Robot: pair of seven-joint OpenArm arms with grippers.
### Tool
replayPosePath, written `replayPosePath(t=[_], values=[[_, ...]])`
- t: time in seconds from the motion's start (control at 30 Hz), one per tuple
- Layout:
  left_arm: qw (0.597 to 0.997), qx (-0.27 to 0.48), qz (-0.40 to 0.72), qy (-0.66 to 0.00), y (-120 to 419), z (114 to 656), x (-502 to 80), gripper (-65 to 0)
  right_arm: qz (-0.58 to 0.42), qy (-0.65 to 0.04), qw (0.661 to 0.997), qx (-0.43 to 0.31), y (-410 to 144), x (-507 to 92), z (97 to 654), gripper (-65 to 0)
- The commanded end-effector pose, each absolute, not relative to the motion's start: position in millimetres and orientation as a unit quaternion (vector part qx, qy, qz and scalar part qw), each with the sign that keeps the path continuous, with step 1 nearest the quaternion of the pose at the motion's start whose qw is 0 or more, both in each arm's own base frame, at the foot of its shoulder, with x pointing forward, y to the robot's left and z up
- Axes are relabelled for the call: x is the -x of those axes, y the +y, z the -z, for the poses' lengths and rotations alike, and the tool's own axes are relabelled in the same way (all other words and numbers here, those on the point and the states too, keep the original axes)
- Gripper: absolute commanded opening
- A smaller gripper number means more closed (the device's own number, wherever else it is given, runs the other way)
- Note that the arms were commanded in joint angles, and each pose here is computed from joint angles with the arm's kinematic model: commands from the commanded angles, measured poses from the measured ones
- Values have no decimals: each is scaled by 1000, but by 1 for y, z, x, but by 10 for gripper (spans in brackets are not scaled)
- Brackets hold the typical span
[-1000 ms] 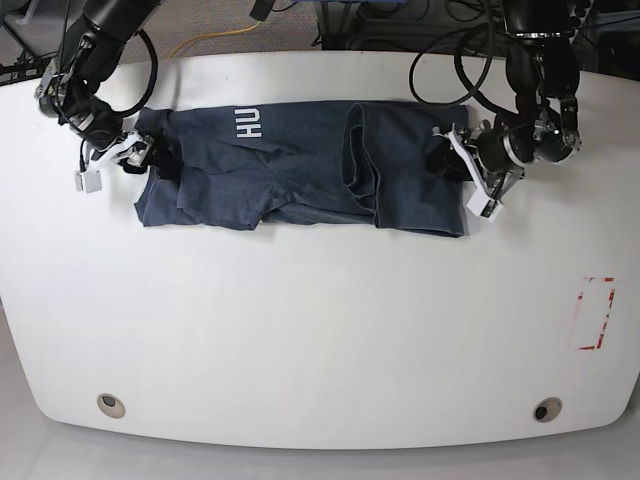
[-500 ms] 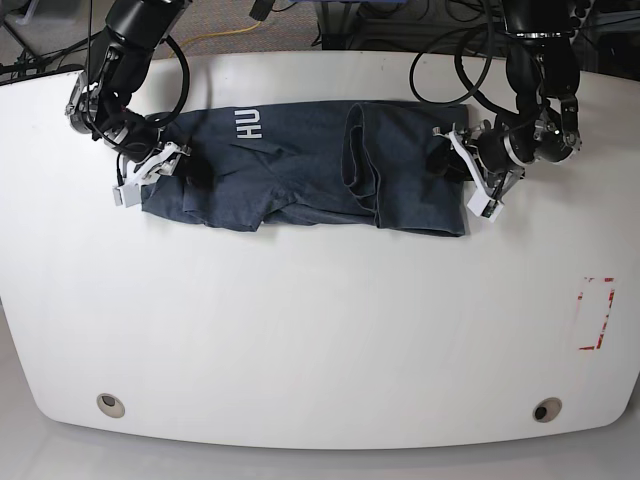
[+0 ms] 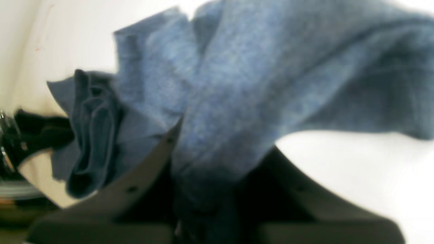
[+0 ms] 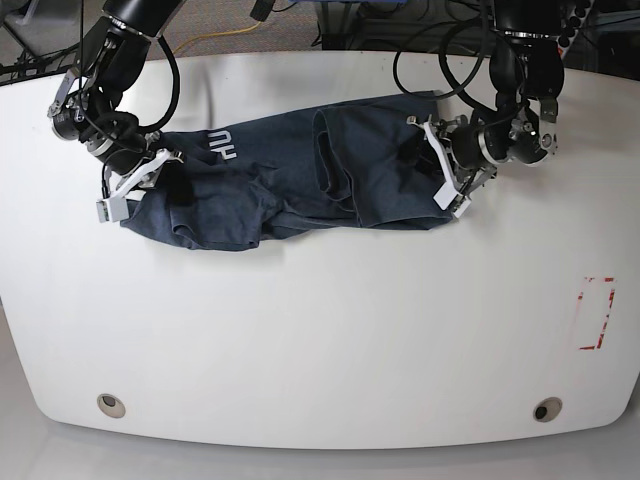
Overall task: Fold the T-shirt properly
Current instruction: 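Fold both ends of the strip inward toward each other with both grippers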
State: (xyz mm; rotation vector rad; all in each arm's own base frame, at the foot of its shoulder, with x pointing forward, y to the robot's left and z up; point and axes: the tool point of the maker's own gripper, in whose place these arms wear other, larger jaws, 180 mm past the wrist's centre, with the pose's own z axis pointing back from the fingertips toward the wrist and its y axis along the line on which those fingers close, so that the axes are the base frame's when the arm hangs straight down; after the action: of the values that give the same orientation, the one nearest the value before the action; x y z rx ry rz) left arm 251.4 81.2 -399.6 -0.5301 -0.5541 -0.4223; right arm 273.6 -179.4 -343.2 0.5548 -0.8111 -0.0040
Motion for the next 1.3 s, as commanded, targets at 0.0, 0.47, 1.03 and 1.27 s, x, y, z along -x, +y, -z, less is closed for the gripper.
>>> replayPosePath(t=[0.0,0.47,1.03,1.27], values=[[902,256,207,-281,76,394,-257,-439,-37,-432,860,-271,-163,-285,311,-650],[913,212,221,-270,63,407,-257,-439,-179,-416,819,-353,-45,-279,286,-650],[908,208,224,-287,63,396,-261,-439,-253,-377,805,-381,12,-273,304,-363],[888,244,195,-338,64,364,-272,-439,-256,-376,808,-375,14,-274,306,-225]])
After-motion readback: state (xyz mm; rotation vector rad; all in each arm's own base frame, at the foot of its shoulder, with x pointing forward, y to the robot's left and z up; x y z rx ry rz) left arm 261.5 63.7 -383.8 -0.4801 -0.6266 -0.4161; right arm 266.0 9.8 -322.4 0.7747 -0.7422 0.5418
